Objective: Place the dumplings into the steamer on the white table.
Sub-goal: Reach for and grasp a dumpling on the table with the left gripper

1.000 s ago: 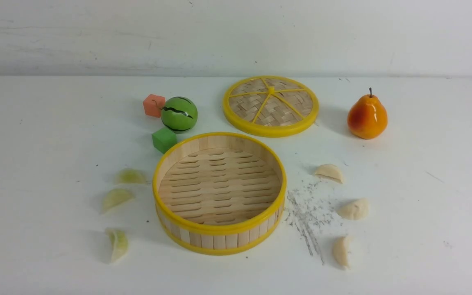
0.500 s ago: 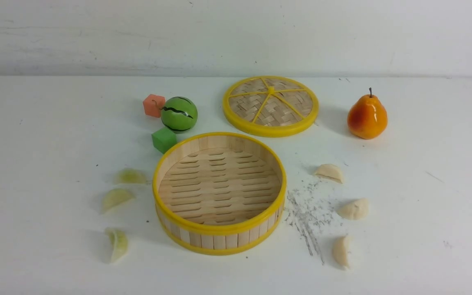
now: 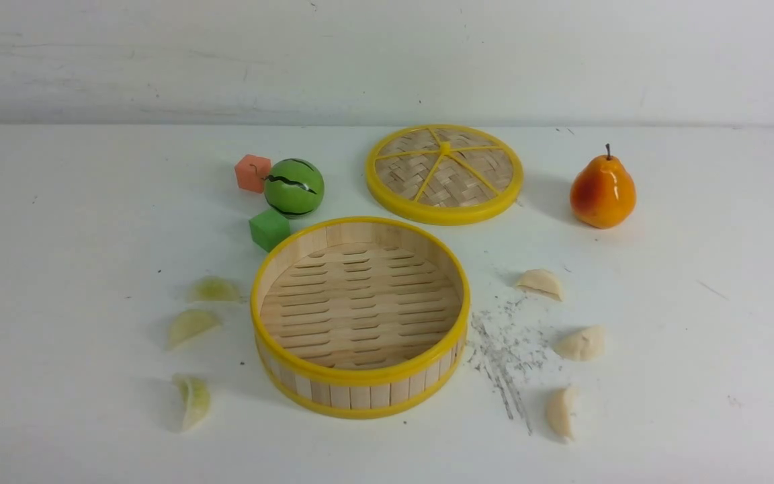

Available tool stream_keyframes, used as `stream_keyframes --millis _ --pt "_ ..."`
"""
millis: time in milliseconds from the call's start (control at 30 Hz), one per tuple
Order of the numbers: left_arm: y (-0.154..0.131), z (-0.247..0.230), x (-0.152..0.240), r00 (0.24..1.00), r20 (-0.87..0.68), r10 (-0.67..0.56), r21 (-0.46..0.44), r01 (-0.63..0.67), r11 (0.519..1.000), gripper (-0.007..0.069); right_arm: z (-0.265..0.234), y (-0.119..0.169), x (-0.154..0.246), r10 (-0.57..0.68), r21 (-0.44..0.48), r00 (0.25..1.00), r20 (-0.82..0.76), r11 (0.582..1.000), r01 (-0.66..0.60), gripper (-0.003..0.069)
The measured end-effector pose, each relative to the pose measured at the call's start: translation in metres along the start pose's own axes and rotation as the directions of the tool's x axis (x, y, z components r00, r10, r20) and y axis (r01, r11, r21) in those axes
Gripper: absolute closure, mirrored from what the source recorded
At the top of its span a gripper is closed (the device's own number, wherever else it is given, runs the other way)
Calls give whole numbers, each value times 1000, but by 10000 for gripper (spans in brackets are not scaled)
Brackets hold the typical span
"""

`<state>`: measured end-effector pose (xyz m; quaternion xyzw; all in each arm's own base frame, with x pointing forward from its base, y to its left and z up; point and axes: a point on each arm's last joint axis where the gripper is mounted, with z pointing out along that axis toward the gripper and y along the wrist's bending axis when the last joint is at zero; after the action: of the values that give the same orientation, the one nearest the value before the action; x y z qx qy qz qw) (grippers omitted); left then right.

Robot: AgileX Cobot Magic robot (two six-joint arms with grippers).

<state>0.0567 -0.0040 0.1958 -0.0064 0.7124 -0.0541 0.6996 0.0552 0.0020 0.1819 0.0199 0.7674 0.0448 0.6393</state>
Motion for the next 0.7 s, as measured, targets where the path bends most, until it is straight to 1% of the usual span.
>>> stream_keyframes --millis 133,267,400,500,567,600,633,667,700 --pt "0 0 -3 1000 28 0 1 0 1000 420 -2 2 -17 -54 -13 981 184 998 58 419" --pt "-1 -1 -14 987 157 -11 10 10 1000 417 -5 5 -31 -75 -30 937 340 995 90 419" --pt "-1 -5 -29 946 318 -58 34 50 998 414 -12 9 -43 -17 -75 876 481 995 60 419" --pt "-2 -9 -39 900 418 -125 72 104 992 412 -18 11 -53 77 -143 815 574 990 8 419" --pt "-2 -11 -43 858 456 -238 130 201 971 411 -21 12 -57 185 -216 774 605 974 -64 419" --pt "-2 -12 -45 828 462 -319 172 269 948 411 -23 12 -59 244 -256 753 611 961 -104 419" --pt "-2 -12 -46 813 463 -353 191 297 936 411 -23 12 -60 269 -272 744 611 955 -121 419" --pt "-1 -14 -48 744 455 -489 270 407 872 410 -25 12 -61 352 -330 717 601 927 -179 419" --pt "-1 -15 -50 699 443 -561 317 464 827 410 -25 12 -62 395 -359 704 591 910 -209 419"
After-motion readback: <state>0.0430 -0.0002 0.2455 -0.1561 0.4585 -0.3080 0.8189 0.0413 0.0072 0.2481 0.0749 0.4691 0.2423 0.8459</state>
